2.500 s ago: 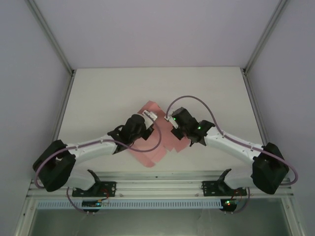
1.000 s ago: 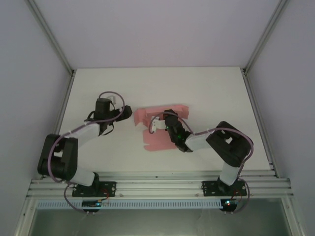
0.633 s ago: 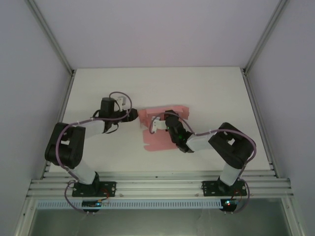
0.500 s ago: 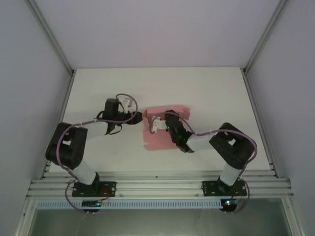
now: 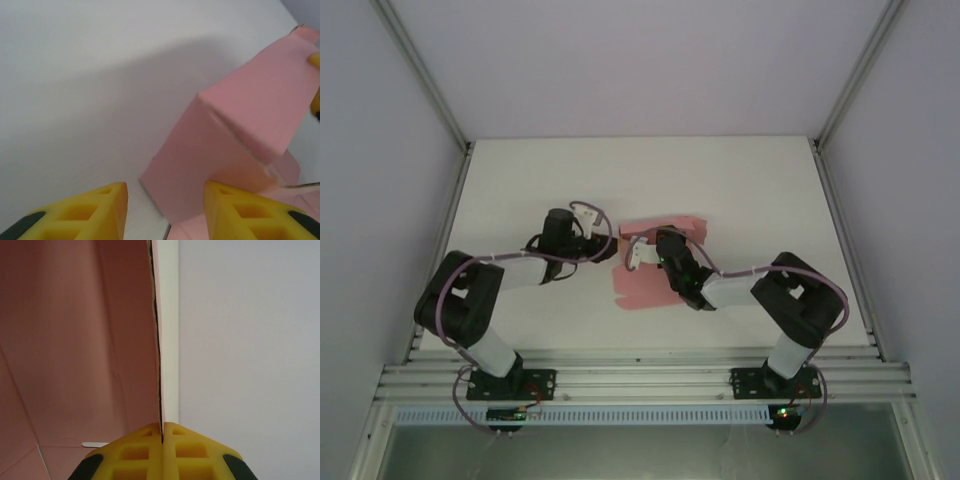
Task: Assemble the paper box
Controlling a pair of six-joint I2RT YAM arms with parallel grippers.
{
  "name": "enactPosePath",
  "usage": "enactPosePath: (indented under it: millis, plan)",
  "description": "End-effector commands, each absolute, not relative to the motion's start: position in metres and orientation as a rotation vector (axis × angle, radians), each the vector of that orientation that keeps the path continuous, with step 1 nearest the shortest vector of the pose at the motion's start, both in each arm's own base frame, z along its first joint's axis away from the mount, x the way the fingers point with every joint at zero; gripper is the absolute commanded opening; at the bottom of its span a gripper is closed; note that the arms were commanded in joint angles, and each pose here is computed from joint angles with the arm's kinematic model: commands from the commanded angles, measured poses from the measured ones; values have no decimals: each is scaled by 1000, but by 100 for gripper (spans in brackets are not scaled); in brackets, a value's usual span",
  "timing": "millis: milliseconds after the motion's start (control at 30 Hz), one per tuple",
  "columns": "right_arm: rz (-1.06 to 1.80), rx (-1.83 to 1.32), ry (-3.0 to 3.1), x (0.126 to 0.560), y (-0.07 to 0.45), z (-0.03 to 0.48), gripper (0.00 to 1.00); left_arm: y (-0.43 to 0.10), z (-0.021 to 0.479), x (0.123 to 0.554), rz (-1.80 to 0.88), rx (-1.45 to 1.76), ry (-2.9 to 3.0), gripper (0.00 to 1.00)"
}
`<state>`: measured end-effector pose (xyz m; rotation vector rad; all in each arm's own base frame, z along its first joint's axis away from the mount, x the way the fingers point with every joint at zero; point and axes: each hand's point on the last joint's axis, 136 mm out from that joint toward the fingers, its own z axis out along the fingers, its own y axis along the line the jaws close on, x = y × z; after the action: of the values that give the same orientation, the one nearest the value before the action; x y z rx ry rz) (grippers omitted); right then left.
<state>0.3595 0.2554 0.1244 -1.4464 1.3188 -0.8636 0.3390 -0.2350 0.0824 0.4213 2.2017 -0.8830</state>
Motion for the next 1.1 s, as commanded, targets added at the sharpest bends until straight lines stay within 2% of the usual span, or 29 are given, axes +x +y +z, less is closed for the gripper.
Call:
enactPosePath:
  millis: [0, 300, 767, 900, 1000, 1067]
  plan:
    - [-833, -1442, 1336, 355, 255, 124, 0, -227, 87, 327, -832, 415, 2204, 43]
    - [-829, -1445, 1341, 354, 255, 122, 0, -214, 93, 314, -760, 464, 2178, 42]
    - [-807, -1464, 1379, 348, 257, 115, 0, -263, 87, 318, -875, 646, 2140, 46]
    - [-800, -1464, 1386, 346, 258, 114, 0, -268, 84, 326, -794, 632, 2131, 46]
    - [-782, -1452, 1402, 344, 259, 115, 0, -262, 81, 337, -682, 567, 2133, 52]
    - [-771, -1455, 1416, 342, 258, 112, 0, -256, 81, 345, -600, 525, 2127, 51]
